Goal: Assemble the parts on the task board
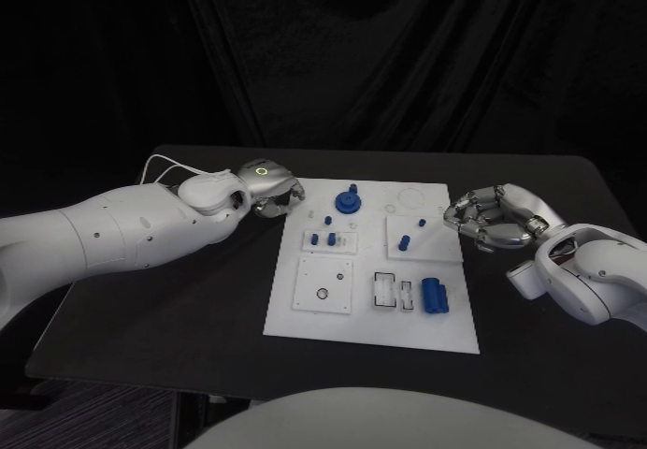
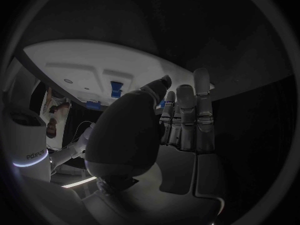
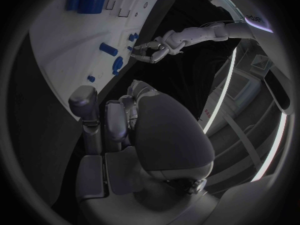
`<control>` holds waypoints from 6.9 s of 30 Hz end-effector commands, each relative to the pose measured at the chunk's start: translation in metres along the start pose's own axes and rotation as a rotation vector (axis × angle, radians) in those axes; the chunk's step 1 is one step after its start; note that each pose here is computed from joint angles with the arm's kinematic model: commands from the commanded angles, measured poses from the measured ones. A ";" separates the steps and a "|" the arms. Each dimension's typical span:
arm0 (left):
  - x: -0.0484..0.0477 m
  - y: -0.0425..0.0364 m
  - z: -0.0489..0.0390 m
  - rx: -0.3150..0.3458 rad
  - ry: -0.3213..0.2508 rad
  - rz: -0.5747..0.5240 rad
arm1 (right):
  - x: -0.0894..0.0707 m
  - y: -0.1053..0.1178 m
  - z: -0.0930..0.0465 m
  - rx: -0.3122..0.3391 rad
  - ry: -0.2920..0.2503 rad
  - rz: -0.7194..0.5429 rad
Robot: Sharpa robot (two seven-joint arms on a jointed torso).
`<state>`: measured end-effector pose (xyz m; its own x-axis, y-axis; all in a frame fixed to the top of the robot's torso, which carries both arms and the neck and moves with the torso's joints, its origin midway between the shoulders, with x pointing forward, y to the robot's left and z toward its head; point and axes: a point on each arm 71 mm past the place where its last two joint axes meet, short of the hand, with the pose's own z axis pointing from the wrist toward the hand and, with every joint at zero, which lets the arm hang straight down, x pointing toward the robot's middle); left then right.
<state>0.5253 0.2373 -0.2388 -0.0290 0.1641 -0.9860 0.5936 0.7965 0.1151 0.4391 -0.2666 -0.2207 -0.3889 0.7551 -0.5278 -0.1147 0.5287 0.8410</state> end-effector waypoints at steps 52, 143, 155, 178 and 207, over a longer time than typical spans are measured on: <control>-0.0419 -0.0351 -0.1060 0.302 -0.401 -2.051 | -0.011 0.044 0.043 -0.025 0.074 -1.067; -0.0163 -0.0405 -0.1057 0.254 -0.278 -2.071 | -0.005 0.035 0.045 -0.105 0.032 -0.915; -0.0146 -0.0415 -0.1040 0.244 -0.253 -2.074 | -0.013 0.050 0.040 -0.125 0.014 -0.918; -0.0124 -0.0409 -0.1036 0.231 -0.237 -2.081 | 0.056 0.119 0.017 -0.370 0.142 -0.883; -0.0080 -0.0453 -0.0997 0.228 -0.214 -2.091 | 0.124 0.108 0.030 -0.387 0.309 -0.969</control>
<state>0.4196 0.2595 -0.2239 -0.5481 -0.7395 0.3909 -0.1211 -0.3922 -0.9119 0.4054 -0.1037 -0.1978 -0.2022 -0.0602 -0.9775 -0.7608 0.6381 0.1181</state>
